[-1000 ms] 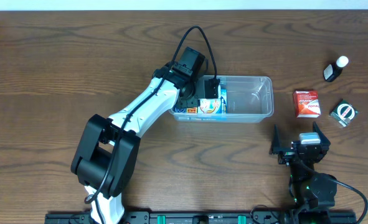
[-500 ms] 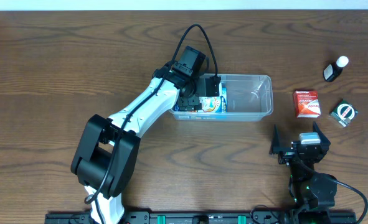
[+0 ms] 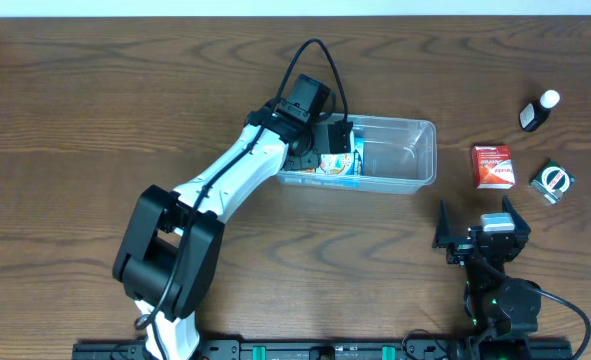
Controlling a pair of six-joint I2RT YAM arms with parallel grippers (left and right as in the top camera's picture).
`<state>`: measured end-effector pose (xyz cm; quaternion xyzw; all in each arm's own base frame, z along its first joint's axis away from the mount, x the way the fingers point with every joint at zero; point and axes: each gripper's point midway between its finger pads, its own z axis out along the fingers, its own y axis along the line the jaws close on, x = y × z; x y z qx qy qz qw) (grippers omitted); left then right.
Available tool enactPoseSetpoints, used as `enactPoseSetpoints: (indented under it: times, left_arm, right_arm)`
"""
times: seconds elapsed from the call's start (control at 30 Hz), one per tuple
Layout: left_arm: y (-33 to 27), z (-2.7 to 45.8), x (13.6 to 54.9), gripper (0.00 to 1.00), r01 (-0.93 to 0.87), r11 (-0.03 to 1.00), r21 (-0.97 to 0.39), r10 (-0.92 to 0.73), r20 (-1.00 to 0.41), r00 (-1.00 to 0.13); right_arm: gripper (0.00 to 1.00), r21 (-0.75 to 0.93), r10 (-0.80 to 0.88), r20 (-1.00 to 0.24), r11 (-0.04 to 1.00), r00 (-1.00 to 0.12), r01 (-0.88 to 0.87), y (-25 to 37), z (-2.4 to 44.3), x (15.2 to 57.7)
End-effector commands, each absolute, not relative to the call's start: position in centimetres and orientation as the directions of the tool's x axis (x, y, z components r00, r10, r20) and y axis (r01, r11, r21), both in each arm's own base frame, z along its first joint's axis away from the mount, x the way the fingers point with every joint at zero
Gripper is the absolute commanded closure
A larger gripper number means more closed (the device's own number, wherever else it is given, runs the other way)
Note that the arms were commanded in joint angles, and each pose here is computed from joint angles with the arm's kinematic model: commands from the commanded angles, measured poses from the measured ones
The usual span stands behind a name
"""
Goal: Pack container
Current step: 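Lower the white box into the container beside the blue box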
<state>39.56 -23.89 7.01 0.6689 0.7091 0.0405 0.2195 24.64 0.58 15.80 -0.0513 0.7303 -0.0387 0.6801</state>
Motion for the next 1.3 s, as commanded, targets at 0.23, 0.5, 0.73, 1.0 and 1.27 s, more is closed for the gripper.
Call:
enactPoseSetpoints:
  times: [0.23,0.5,0.73,1.0,1.27]
  left_arm:
    - [-24.8,13.2,39.0,0.94,0.883,0.239,0.405,0.922,-0.379,-0.076]
    - [-26.8,15.2,38.2,0.94,0.731,0.681,0.043,0.597,-0.61,-0.521]
    - [-30.3,16.7,37.5,0.94,0.522,0.786,-0.332,0.243,-0.61,-0.754]
    - [-33.7,17.6,37.4,0.94,0.471,0.804,-0.363,0.144,-0.65,-0.746]
    - [-34.2,13.8,37.4,0.94,0.423,0.867,-0.264,0.178,-0.629,-0.757]
  right_arm:
    - [0.01,-0.13,-0.131,-0.989,0.991,-0.07,-0.015,0.4,15.8,24.6]
    - [0.01,-0.13,-0.131,-0.989,0.991,-0.071,-0.015,0.4,15.7,24.6]
    - [0.01,-0.13,-0.131,-0.989,0.991,-0.07,-0.015,0.4,15.8,24.6]
    - [0.01,-0.13,-0.131,-0.989,0.991,-0.07,-0.015,0.4,15.8,24.6]
    - [0.01,-0.13,-0.131,-0.989,0.991,-0.07,-0.015,0.4,15.8,24.6]
